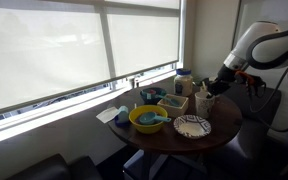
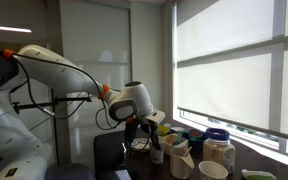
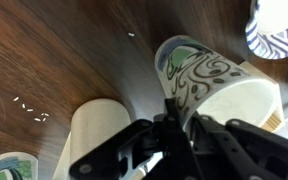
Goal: Put the cup into the jar
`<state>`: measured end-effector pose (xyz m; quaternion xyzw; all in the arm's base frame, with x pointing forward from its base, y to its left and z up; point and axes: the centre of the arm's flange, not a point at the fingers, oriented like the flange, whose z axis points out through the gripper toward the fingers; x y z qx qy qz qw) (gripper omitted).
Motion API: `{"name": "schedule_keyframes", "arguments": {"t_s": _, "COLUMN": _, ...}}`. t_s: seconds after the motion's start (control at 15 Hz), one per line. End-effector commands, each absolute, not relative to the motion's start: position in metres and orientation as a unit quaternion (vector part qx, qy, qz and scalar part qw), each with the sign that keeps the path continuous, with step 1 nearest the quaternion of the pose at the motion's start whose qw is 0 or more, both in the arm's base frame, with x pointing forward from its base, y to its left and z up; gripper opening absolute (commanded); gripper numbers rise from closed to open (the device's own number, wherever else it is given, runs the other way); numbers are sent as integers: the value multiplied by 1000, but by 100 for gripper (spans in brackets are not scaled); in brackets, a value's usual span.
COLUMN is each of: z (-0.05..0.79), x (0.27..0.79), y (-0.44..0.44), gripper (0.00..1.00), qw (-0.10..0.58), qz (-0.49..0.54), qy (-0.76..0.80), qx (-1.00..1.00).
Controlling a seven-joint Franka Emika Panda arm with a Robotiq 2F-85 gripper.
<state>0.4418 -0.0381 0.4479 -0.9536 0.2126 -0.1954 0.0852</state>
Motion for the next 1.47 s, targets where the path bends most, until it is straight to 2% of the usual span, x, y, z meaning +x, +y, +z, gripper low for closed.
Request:
{"name": "schedule_keyframes", "arguments": {"t_s": 0.0, "z": 471, "x": 424, "y": -46, "gripper": 0, "qw": 98, "qz": -192, "qy": 188, "qx": -958}}
{"name": "schedule_keyframes", "arguments": {"t_s": 0.27, "z": 521, "x": 390, "y": -77, "gripper": 3, "qw": 109, "qz": -269, "qy": 155, "qx": -944}}
{"name": "schedule_keyframes", "arguments": {"t_s": 0.33, "z": 495, "x": 419, "y": -63, "gripper": 3, "qw": 96, "qz": -234, "qy": 172, "qx": -952}}
{"name": "schedule_keyframes", "arguments": {"t_s": 0.47, "z": 517, "x": 405, "y": -76, "gripper": 2, "qw": 99, "qz": -263, "qy": 164, "qx": -946}}
{"name": "schedule_keyframes", "arguments": {"t_s": 0.6, "z": 550, "x": 406, "y": -76, "gripper": 2, "qw": 141, "qz": -329, "qy": 196, "qx": -913}}
{"name": "schedule_keyframes", "arguments": {"t_s": 0.8, "z": 607, "x": 411, "y": -99, "gripper": 2, "qw": 144, "qz": -384, "qy": 241, "qx": -880}}
{"name": "schedule_keyframes", "arguments": {"t_s": 1.07, "z": 692, "x": 422, "y": -155, "gripper": 1, "qw": 138, "qz": -402, "qy": 303, "qx": -853}}
{"name": "schedule_keyframes", "arguments": {"t_s": 1.33, "z": 754, "x": 433, "y": -217, "gripper": 2, "qw": 152, "qz": -371, "qy": 379, "qx": -834}}
{"name": "schedule_keyframes", "arguments": {"t_s": 1.4, "z": 713, "x": 399, "y": -191, "gripper": 2, "qw": 145, "qz": -388, "qy": 344, "qx": -843}}
